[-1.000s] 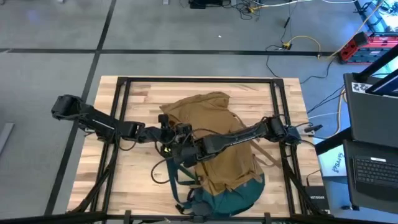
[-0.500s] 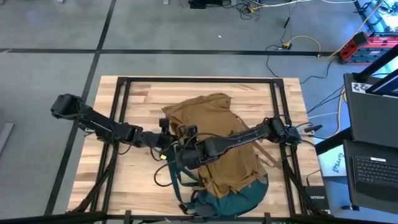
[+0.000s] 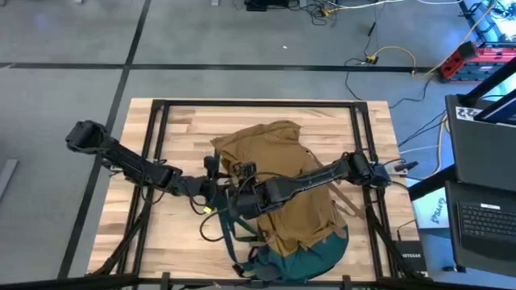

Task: Unpack backpack
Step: Open the brown backpack

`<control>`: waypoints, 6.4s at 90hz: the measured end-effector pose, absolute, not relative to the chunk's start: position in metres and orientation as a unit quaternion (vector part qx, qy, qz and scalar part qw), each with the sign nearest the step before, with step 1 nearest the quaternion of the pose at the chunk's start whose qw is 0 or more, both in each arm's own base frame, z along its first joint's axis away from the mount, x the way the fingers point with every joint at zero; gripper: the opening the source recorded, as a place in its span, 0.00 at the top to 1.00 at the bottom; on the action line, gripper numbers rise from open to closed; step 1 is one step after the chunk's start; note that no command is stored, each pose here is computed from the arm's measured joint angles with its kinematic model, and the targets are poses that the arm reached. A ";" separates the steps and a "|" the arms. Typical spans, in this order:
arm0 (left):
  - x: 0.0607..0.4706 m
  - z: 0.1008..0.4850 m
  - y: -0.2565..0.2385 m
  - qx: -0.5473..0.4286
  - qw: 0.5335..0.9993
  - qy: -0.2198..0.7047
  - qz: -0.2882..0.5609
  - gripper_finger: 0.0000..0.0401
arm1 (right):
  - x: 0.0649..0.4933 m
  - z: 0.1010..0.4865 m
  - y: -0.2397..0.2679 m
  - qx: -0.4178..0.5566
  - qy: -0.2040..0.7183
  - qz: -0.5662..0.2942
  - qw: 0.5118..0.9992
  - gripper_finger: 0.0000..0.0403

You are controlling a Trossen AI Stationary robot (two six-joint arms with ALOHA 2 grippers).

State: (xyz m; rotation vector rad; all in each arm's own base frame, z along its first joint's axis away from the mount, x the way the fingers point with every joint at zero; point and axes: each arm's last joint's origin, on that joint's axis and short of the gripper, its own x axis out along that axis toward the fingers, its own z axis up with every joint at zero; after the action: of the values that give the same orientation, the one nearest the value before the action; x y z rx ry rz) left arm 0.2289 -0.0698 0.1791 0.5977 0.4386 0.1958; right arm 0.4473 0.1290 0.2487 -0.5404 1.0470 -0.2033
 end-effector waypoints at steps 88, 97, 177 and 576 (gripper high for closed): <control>0.264 0.160 -0.054 0.427 0.884 0.162 0.101 0.47 | 0.448 0.249 0.129 -0.253 0.491 -0.092 0.828 0.98; 0.265 0.160 -0.053 0.427 0.885 0.160 0.093 0.47 | 0.448 0.249 0.129 -0.253 0.491 -0.091 0.829 0.98; 0.260 0.146 -0.049 0.393 0.883 0.238 0.095 1.00 | 0.445 0.249 0.128 -0.275 0.493 -0.123 0.816 0.99; 0.210 0.093 -0.054 0.087 0.941 0.313 -0.093 1.00 | 0.260 0.134 0.009 -0.030 0.286 -0.214 0.934 1.00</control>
State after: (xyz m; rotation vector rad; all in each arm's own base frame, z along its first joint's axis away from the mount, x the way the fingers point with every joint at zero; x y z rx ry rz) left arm 0.2099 -0.0543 0.0930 0.1768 0.6379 -0.1899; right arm 0.2602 0.0085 0.1337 -0.0616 0.5852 -0.4368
